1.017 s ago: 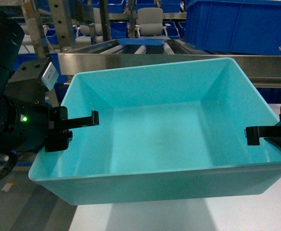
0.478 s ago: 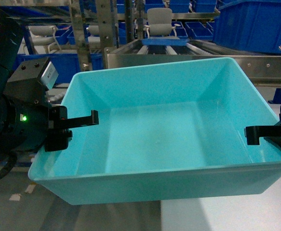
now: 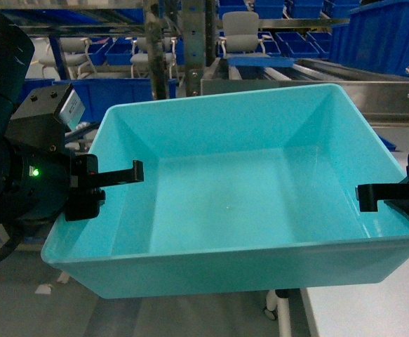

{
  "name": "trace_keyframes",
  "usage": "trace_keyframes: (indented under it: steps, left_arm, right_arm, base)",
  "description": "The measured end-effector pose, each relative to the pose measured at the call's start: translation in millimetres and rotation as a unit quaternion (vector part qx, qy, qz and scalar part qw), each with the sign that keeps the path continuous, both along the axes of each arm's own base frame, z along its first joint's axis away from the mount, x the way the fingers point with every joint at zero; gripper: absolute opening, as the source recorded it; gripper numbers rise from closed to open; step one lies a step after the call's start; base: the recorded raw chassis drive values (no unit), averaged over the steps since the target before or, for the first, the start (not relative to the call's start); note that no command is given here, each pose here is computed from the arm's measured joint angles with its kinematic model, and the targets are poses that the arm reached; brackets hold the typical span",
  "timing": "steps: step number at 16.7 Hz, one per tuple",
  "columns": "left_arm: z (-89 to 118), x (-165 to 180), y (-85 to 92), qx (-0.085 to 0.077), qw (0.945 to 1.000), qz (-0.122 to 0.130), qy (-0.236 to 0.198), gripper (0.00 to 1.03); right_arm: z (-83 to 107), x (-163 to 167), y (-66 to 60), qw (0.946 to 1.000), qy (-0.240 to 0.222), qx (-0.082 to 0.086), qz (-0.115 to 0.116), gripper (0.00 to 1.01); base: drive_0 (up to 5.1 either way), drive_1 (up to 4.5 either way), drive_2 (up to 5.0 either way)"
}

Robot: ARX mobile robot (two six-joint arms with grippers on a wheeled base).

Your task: Organize blue bins on left shelf correctly

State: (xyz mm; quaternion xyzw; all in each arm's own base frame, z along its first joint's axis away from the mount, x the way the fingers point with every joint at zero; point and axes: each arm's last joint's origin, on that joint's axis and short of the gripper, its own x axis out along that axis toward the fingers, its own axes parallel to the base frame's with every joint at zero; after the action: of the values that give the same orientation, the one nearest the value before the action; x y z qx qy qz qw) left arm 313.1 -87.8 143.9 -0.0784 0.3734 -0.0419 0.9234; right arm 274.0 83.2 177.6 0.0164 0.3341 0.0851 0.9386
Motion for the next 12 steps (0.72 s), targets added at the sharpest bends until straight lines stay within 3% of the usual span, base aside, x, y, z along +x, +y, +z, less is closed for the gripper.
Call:
trace_keyframes:
  steps: [6, 12]
  left_arm:
    - [-0.1, -0.1, 0.0, 0.0, 1.0, 0.0, 0.001, 0.02]
    - [-0.1, -0.1, 0.0, 0.0, 1.0, 0.0, 0.001, 0.02]
  right_arm:
    - [0.0, 0.1, 0.0, 1.0, 0.0, 0.0, 0.0, 0.02]
    - [-0.1, -0.1, 0.0, 1.0, 0.001, 0.0, 0.0, 0.02]
  base:
    - [-5.0, 2.58, 2.2]
    - [-4.1, 4.47, -0.2]
